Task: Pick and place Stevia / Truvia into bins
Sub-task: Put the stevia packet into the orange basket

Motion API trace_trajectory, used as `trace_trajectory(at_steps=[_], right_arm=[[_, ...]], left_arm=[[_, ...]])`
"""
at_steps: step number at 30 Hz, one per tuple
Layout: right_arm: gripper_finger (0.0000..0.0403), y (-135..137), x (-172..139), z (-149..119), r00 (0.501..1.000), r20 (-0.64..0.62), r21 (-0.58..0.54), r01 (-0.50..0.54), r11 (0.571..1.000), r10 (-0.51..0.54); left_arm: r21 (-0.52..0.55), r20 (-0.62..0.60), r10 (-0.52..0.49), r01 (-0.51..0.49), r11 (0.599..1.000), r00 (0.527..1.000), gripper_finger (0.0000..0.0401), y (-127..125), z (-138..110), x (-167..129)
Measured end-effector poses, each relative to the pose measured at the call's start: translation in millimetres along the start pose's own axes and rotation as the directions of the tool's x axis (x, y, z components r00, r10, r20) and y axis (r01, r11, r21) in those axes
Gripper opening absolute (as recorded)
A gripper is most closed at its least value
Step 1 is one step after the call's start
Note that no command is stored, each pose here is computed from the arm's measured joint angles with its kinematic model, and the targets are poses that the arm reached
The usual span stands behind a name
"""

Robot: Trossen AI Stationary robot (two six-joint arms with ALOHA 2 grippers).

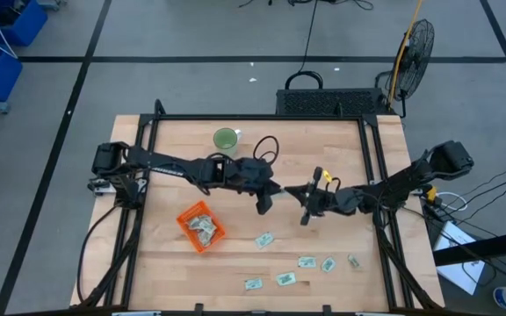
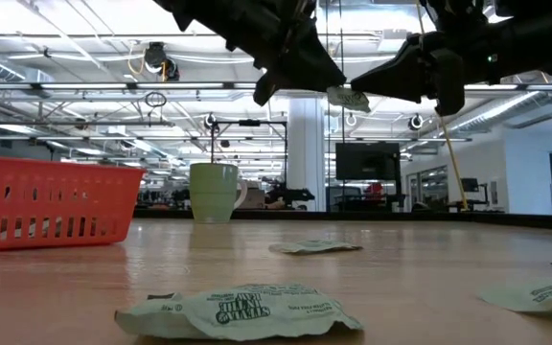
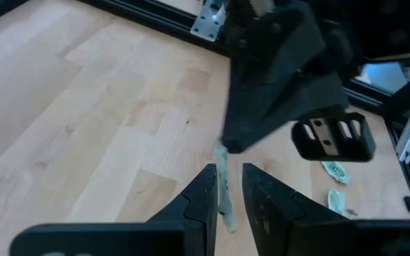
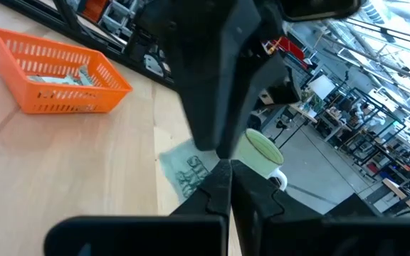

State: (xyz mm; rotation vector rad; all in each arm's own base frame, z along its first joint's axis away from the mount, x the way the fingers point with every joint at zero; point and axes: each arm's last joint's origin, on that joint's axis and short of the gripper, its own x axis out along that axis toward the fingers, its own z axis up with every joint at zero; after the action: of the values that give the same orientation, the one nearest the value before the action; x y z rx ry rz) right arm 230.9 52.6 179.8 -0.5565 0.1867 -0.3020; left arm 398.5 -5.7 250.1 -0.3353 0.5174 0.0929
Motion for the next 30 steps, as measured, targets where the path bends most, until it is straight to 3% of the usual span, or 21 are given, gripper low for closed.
trace_trajectory(at_steps=[13,20,25,30], right_arm=[[0.0,-3.5,1.9,0.3,1.0,0.01,0.015,0.016,1.0,-0.016],[0.0,-3.9,1.8,1.1,1.0,0.018,0.011,0.017,1.0,-0.017],[0.0,-1.3,1.7,2.6,0.995,0.07,-0.01,-0.071,0.997,0.072],[0.0,-1.5,1.8,2.5,0.995,0.067,-0.01,-0.067,0.998,0.067]], left_arm=[[0.039,-0.003,-0.003,0.003,0.999,1.0,0.0072,-1.6,-0.7,0.0],[0.111,-0.009,-0.001,0.002,0.994,1.0,0.0072,-1.3,-1.3,0.0],[0.137,-0.028,0.02,-0.016,0.99,0.999,0.0072,-0.2,-3.4,-0.2],[0.147,-0.047,0.033,-0.026,0.989,0.998,0.0048,0.9,-5.3,-0.3]])
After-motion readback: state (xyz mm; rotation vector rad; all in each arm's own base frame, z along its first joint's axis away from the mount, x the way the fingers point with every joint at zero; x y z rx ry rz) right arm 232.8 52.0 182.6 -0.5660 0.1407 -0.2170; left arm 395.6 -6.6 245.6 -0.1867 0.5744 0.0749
